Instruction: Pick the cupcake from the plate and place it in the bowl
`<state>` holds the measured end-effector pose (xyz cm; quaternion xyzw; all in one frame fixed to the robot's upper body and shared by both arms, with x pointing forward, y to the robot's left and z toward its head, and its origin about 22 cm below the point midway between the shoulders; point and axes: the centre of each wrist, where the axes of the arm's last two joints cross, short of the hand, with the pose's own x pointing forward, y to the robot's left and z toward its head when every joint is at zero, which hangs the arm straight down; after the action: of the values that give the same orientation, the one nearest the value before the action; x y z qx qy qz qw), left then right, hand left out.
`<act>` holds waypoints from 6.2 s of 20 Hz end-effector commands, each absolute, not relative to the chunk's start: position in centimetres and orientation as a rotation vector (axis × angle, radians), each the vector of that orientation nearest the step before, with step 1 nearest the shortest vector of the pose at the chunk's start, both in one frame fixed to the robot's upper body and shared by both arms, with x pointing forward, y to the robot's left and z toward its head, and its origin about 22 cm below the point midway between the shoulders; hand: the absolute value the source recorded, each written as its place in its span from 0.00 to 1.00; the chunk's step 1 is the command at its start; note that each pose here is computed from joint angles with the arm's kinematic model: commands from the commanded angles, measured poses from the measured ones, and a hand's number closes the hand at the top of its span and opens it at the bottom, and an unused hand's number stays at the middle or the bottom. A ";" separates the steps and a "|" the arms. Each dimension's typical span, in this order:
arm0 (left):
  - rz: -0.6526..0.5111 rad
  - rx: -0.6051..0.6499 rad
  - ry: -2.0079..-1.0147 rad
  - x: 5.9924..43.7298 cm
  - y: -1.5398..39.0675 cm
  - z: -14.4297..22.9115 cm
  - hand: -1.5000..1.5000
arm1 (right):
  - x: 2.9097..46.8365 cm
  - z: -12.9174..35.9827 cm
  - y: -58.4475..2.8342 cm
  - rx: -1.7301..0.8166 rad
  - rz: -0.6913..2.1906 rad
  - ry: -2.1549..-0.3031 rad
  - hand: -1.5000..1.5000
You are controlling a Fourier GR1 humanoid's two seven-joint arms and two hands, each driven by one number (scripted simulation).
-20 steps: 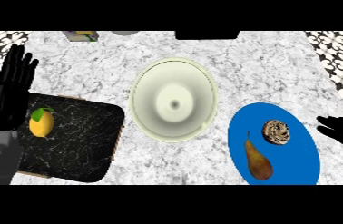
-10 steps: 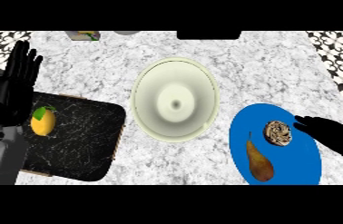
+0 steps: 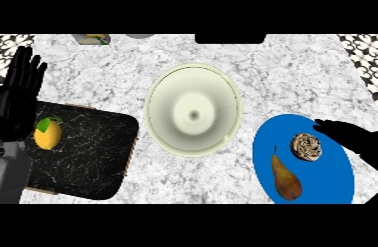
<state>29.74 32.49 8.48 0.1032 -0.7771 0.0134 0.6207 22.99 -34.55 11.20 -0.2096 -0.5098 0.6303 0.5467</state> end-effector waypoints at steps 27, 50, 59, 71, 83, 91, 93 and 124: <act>0.021 0.253 -1.782 28.9 33.6 10.2 0.50 | 25.0 3.4 -34.6 -0.471 1.536 -1.172 0.00; 0.057 0.281 -1.767 29.2 34.0 8.0 0.50 | 24.2 -1.9 -35.8 -0.718 1.311 -1.109 1.00; 0.108 0.359 -1.745 27.0 36.3 8.5 0.50 | 11.0 -3.0 -39.4 -1.092 0.792 -0.655 1.00; 0.079 0.301 -1.771 26.9 35.6 7.7 0.50 | 5.2 12.9 -29.7 -1.325 0.610 -1.037 1.00; 0.039 0.257 -1.774 28.7 33.4 8.8 0.50 | 6.7 17.0 -23.6 -1.147 0.442 -1.408 1.00; 0.022 0.231 -1.800 30.0 32.7 9.5 0.50 | 10.8 18.2 -19.7 -1.045 0.435 -1.391 1.00; 0.001 0.230 -1.776 30.2 32.2 8.1 0.50 | 12.5 18.1 -17.5 -1.016 0.479 -1.375 1.00; 0.002 0.198 -1.797 30.4 31.9 7.5 0.50 | 31.8 8.9 -6.9 -0.812 0.278 -1.168 0.00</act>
<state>30.21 31.39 7.75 0.0893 -0.7801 0.0032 0.6192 31.49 -7.13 10.42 -0.3976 -0.5261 0.2247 0.7174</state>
